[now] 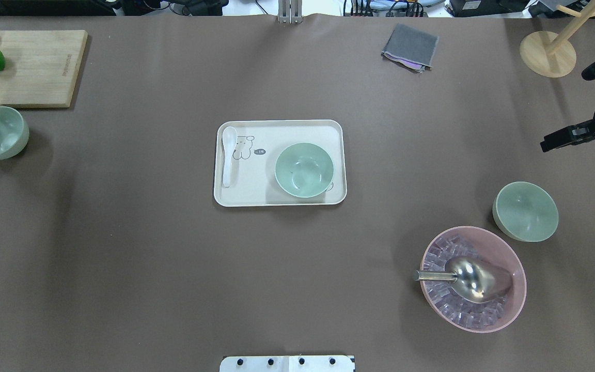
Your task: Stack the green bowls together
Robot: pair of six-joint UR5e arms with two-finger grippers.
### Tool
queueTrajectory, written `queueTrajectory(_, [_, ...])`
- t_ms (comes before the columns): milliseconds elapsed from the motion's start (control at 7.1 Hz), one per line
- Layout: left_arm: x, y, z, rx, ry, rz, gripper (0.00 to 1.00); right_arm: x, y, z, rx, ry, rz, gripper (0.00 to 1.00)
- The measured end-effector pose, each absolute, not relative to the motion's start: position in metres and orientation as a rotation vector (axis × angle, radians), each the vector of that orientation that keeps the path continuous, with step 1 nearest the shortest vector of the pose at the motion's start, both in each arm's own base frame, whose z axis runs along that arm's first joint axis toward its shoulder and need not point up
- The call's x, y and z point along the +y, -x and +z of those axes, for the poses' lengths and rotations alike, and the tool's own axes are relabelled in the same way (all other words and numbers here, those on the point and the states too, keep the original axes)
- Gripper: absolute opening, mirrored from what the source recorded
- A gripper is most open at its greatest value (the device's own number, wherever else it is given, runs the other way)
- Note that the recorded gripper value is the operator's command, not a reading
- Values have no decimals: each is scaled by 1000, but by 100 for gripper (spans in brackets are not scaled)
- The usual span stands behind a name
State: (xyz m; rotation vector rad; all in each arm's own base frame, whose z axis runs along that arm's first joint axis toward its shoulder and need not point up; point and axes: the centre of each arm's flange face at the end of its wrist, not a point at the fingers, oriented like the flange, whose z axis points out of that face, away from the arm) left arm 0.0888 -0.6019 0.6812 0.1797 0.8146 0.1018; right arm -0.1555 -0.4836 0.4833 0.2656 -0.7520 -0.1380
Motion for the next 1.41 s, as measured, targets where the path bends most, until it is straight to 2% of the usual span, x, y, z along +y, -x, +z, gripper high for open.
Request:
queueTrajectory(705, [-598,-102,689,811,-160,112,30,-484,155,484,-749,-267,-135,99])
queueTrajectory(845, [-597,-105,689,811,-157,117,24,-484,155,484,-749,-267,-135,99])
queueTrajectory(986, [-596,-106,690,810,-156,120,8,-484,155,484,-749,-267,-135,99])
queueTrajectory(1127, [-595,-107,691,809,-157,122,0,-484,155,484,-749,-268,-135,99])
queueTrajectory(1409, [-593,-107,689,812,-180,131,0,-484,155,483,-749,-269,-136,99])
